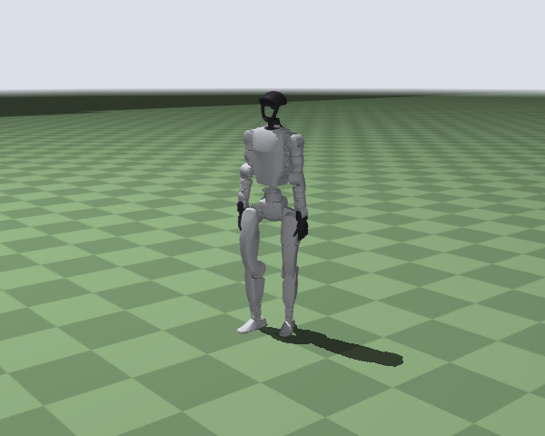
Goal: In place motions
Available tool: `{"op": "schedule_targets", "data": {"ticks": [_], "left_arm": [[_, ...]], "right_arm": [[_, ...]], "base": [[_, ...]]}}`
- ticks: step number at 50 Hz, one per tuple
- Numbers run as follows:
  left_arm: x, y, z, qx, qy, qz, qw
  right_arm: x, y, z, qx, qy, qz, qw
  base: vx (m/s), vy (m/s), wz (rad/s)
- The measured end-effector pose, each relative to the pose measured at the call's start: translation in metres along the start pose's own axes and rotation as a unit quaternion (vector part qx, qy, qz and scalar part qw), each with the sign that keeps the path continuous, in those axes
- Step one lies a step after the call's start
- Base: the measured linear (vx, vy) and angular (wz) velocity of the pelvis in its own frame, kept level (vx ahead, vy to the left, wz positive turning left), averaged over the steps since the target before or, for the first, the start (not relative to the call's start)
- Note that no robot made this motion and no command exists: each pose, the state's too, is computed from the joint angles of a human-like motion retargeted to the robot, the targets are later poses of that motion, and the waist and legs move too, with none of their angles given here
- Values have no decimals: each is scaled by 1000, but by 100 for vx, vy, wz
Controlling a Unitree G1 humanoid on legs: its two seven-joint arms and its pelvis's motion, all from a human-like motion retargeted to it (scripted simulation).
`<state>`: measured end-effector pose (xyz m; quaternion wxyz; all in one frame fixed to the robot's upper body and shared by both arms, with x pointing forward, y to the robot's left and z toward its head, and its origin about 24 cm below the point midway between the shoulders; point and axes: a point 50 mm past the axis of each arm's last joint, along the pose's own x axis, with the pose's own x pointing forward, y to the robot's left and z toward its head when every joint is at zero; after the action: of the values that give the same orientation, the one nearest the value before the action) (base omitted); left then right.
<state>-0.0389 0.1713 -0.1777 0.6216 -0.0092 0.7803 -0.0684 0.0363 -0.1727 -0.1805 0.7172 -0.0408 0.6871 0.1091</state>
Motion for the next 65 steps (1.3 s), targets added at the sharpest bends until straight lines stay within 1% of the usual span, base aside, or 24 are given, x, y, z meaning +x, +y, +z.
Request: {"op": "schedule_targets", "data": {"ticks": [4,8,14,17,20,22,25,29,33,35,38,42,44,49,55,60,65], "left_arm": [[-2,4,13,13,-23,8,1000],[-10,6,56,50,-77,4,996],[-23,-9,107,106,-166,0,980],[-27,-13,118,141,-179,-9,974],[-29,-7,119,159,-177,4,971],[-27,0,113,147,-172,18,974],[-22,11,94,93,-154,31,983],[-12,20,55,-24,-109,38,993],[-6,24,18,-128,-56,46,989],[-6,28,6,-151,-41,51,986],[-7,37,-5,-155,-26,61,986],[-11,49,1,-140,-33,82,986],[-14,54,8,-135,-47,83,986],[-18,56,27,-111,-66,81,988],[-19,43,52,-63,-84,63,993],[-19,32,65,20,-90,56,994],[-24,35,81,138,-113,94,980]], "right_arm": [[0,1,13,37,-36,12,999],[-2,-6,6,42,-28,7,999],[-8,-18,-53,16,89,-15,996],[-13,-16,-81,12,148,-14,989],[-18,-11,-103,22,190,-11,981],[-21,-8,-112,29,211,-9,977],[-22,-7,-116,32,225,-12,974],[-19,-19,-99,22,195,-30,980],[-15,-34,-71,15,129,-56,990],[-13,-38,-57,25,93,-67,993],[-9,-33,-38,52,47,-63,996],[-3,-15,-20,91,11,-18,996],[-2,-6,-13,83,0,4,997],[0,4,-12,1,10,14,1000],[0,3,-25,-85,47,12,995],[-1,4,-33,-87,59,12,994],[0,2,-26,-78,47,3,996]], "base": [[-15,-5,36],[-18,-15,189],[7,-26,322],[27,-42,396],[42,-45,323],[47,-40,234],[49,-36,157],[55,-34,102],[50,-28,77],[51,-31,134],[43,-39,162],[19,-44,145],[17,-51,143],[12,-47,143],[9,-34,84],[-6,-18,44],[-27,4,-106]]}}
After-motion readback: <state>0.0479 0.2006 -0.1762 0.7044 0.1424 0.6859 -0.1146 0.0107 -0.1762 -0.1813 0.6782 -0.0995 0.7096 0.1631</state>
